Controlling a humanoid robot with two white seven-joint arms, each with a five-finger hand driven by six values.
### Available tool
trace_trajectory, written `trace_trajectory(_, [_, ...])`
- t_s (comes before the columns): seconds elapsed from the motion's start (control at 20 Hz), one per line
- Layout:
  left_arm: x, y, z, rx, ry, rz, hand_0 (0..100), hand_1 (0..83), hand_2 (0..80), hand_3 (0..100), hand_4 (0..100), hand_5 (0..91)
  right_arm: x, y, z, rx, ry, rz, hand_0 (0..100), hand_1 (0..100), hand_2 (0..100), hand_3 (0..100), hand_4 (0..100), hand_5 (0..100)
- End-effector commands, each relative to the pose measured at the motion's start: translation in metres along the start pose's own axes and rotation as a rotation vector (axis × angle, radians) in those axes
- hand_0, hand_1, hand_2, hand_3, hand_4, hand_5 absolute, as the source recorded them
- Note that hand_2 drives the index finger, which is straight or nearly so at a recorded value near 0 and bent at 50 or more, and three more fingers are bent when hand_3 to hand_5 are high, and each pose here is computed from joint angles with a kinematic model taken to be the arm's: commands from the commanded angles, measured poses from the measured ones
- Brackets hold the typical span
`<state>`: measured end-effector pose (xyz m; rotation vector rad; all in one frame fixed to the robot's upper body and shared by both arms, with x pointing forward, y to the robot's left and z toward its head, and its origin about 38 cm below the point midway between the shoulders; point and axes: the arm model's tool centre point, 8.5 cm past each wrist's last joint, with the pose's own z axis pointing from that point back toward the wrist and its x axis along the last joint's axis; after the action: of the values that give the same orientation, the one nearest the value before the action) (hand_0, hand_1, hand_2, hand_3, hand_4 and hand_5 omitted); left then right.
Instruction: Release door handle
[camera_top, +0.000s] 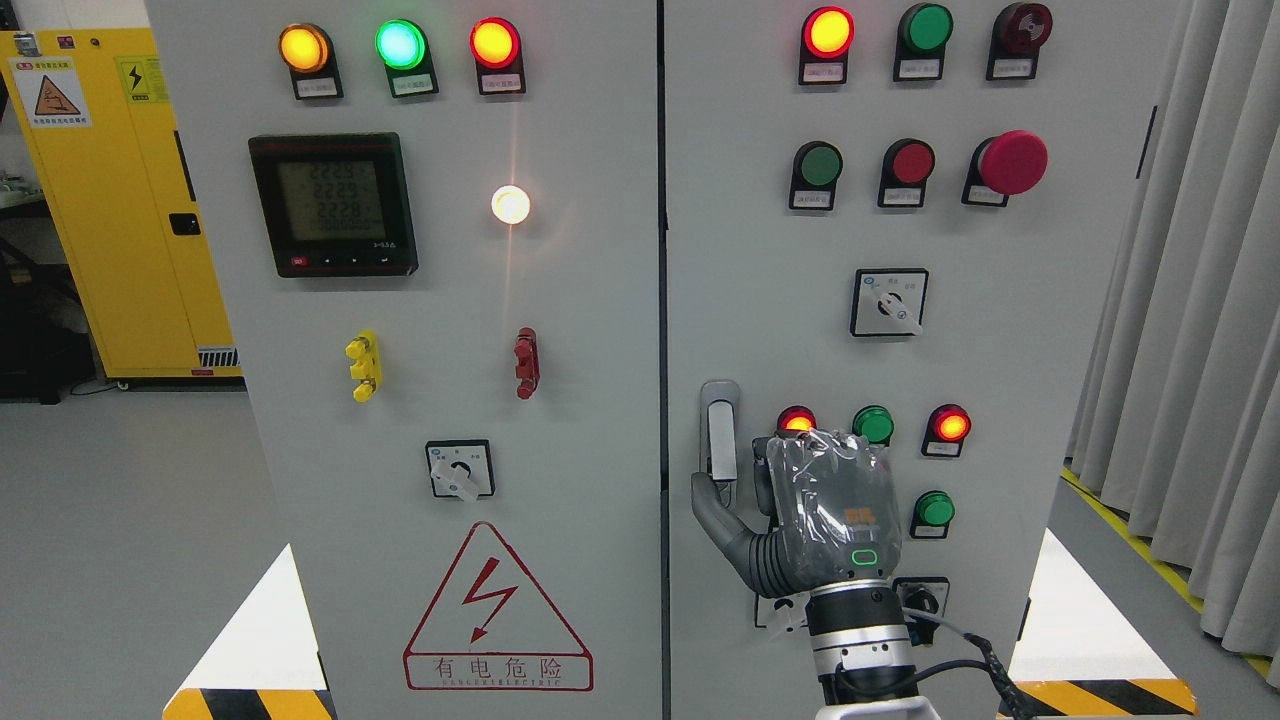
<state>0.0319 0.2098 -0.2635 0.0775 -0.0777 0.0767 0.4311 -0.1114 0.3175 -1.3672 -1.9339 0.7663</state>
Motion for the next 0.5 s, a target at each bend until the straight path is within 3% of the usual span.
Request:
trace_trajectory(0.0, [0.0042, -0.0007, -0.0003, -0.002, -0.012, 0.001, 12, 55.6, 0.0, 0, 0, 0.0, 0.0006, -0.0013, -0.0021, -0.006, 0.0, -0.001, 47, 42, 100, 100, 100, 100])
trace_trajectory(0.45, [0.0042, -0.0007, -0.0003, -0.002, -0.012, 0.001, 12, 55.6, 0.0, 0, 0, 0.0, 0.0009, -0.0008, -0.002, -0.006, 0.0, -0.001, 51, 42, 100, 100, 100, 100])
